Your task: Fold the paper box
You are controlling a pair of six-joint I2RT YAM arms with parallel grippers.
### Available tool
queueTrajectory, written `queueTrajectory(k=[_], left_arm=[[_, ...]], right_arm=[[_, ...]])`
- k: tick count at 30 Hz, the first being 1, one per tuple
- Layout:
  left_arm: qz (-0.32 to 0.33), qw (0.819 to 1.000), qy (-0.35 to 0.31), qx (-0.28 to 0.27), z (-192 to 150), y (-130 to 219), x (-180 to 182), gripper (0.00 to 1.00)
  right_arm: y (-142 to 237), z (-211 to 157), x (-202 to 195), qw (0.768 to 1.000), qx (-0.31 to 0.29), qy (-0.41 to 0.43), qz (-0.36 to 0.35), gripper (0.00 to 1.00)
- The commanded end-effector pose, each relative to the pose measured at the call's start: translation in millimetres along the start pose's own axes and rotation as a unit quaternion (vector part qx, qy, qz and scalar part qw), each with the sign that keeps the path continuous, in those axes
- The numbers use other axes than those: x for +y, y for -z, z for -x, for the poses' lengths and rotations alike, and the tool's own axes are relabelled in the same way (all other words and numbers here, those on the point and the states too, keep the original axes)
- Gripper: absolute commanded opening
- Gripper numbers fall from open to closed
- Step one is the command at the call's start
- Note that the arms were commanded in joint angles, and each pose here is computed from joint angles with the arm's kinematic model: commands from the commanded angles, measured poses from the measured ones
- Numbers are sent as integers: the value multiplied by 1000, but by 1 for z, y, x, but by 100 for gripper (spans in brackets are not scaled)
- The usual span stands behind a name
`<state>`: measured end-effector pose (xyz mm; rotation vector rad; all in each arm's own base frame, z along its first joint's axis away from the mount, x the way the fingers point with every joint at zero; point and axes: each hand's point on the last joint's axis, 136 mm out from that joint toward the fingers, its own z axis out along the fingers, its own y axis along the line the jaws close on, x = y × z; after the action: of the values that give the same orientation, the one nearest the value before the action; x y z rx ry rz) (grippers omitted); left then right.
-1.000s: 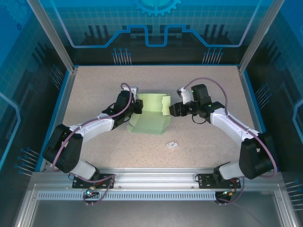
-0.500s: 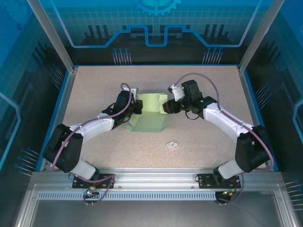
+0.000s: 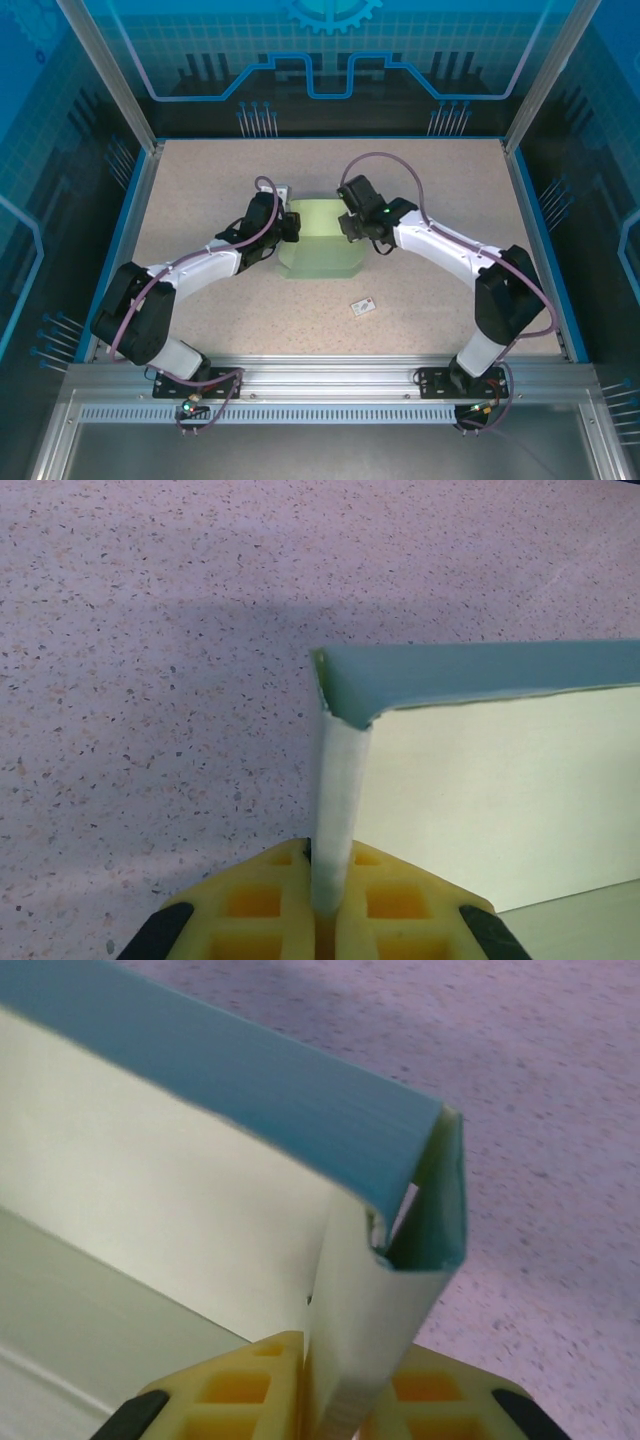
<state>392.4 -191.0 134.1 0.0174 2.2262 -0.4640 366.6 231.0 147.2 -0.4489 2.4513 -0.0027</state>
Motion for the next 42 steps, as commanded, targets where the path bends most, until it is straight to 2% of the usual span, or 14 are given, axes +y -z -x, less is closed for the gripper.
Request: queueTrajectory(k=[1,16,29,36,42], left_arm=[[-37,999,3,-9,7,2,-21,3],[-17,1000,0,-14,5,1,-12,2],[4,1000,-9,-17,5,-1,-4,2],[7,1000,-10,-16,4,-3,-3,2],[2,1000,-10,-15,5,-3,-6,2]], right_arm=[[2,0,-20,995,4,0,-100,17],[3,-7,-42,976,24,30,-213,18],[5,-9,-59,967,49,66,-242,23],[0,-11,-53,975,61,71,-200,22],[-3,-6,-26,997,44,3,-62,26]])
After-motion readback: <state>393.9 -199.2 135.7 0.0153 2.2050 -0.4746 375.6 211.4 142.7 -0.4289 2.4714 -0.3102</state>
